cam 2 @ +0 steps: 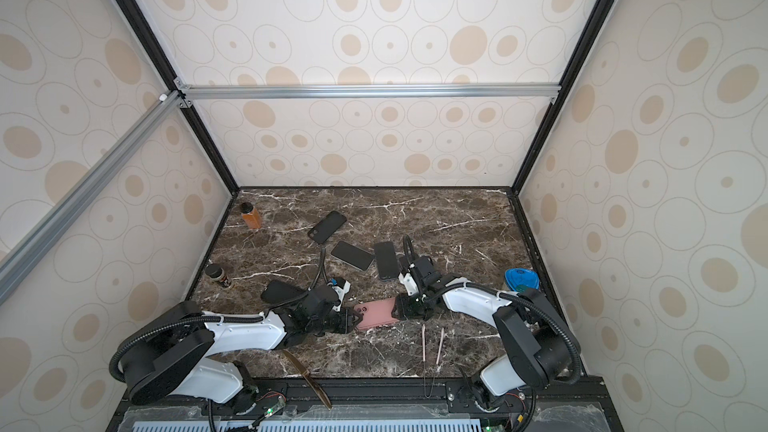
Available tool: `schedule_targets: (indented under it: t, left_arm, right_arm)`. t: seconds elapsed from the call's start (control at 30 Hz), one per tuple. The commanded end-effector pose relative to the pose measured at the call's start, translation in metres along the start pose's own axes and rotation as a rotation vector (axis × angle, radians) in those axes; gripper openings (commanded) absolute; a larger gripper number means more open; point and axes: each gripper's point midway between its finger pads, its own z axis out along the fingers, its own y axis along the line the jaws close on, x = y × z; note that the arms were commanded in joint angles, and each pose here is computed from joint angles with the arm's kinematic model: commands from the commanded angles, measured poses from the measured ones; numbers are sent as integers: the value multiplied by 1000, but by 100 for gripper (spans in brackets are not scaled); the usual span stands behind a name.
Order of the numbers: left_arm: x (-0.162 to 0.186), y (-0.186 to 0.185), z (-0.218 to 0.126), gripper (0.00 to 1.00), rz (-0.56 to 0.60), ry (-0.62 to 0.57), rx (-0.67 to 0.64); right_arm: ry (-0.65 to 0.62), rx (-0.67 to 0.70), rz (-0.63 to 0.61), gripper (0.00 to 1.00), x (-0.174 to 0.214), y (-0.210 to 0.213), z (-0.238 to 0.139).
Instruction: Put the phone into the phone case
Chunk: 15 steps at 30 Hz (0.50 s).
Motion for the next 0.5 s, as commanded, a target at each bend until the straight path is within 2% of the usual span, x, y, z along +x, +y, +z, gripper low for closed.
schedule_targets:
  t: [0.0,0.47]
  left_arm:
    - [-4,-3,7,30,26,2,-13]
    - [-24,7,18,29,-26,-41,-58]
  right_arm:
    - [50,-18,20,50,14,1,10]
    - [25,27,32,50,-1,-3,14]
